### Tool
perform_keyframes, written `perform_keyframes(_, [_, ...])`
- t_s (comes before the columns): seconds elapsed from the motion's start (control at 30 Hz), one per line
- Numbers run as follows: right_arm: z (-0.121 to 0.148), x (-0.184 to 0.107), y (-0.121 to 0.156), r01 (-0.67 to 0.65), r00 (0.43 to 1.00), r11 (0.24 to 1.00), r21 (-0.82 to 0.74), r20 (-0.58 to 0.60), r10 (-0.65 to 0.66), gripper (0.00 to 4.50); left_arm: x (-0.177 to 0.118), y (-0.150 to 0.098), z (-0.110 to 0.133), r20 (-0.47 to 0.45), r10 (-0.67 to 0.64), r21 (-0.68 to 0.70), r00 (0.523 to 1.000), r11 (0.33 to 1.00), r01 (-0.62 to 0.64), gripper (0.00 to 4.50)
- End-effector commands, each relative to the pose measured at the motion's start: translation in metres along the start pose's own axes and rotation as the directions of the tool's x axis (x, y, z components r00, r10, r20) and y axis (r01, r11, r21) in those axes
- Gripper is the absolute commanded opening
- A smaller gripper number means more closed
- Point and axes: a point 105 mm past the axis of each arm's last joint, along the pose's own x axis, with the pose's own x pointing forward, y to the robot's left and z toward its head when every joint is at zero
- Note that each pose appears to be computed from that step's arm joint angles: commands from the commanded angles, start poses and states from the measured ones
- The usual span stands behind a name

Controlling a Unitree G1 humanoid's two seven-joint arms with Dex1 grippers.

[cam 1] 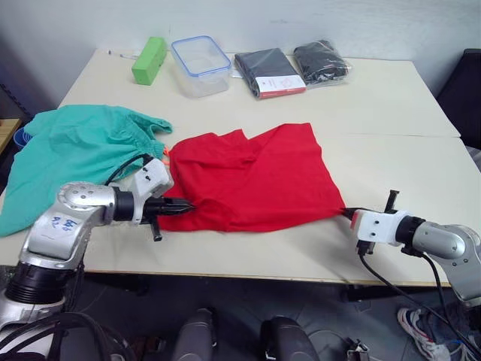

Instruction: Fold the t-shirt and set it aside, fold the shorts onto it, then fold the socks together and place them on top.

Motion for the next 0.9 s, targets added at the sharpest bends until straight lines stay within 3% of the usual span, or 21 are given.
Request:
perform_keyframes(0.03, [0.001,-0.006,-0.013,0.03,0.999,1.0,-0.006,0.013,-0.03,0.0,-0.014,-0.012,0.008,0.002,-0.067,0.064,0.998,0.996,0.066,0.04])
perform_keyframes(0.1, [0.001,-0.006,-0.013,0.027,1.0,1.0,0.003,0.016,-0.027,0.0,-0.017,-0.021,0.005,-0.014,-0.112,0.07,0.994,0.991,0.113,0.04])
perform_keyframes(0.23, [0.009,-0.011,-0.003,-0.078,0.994,0.996,0.053,0.076,0.074,0.0,-0.033,-0.064,-0.02,-0.133,-0.299,0.029,0.945,0.952,0.305,0.04])
perform_keyframes(0.43, [0.022,-0.033,0.03,-0.351,0.93,0.933,0.083,0.149,0.337,0.0,-0.041,-0.088,-0.047,-0.227,-0.353,-0.022,0.908,0.934,0.358,0.04])
perform_keyframes(0.57, [0.033,-0.042,0.039,-0.427,0.895,0.893,0.141,0.207,0.395,0.0,-0.041,-0.079,-0.048,-0.215,-0.304,-0.025,0.928,0.952,0.306,0.04])
perform_keyframes(0.9, [0.03,-0.046,0.032,-0.454,0.885,0.869,0.196,0.217,0.413,0.0,-0.046,-0.058,-0.03,-0.12,-0.28,-0.062,0.952,0.96,0.275,0.04])
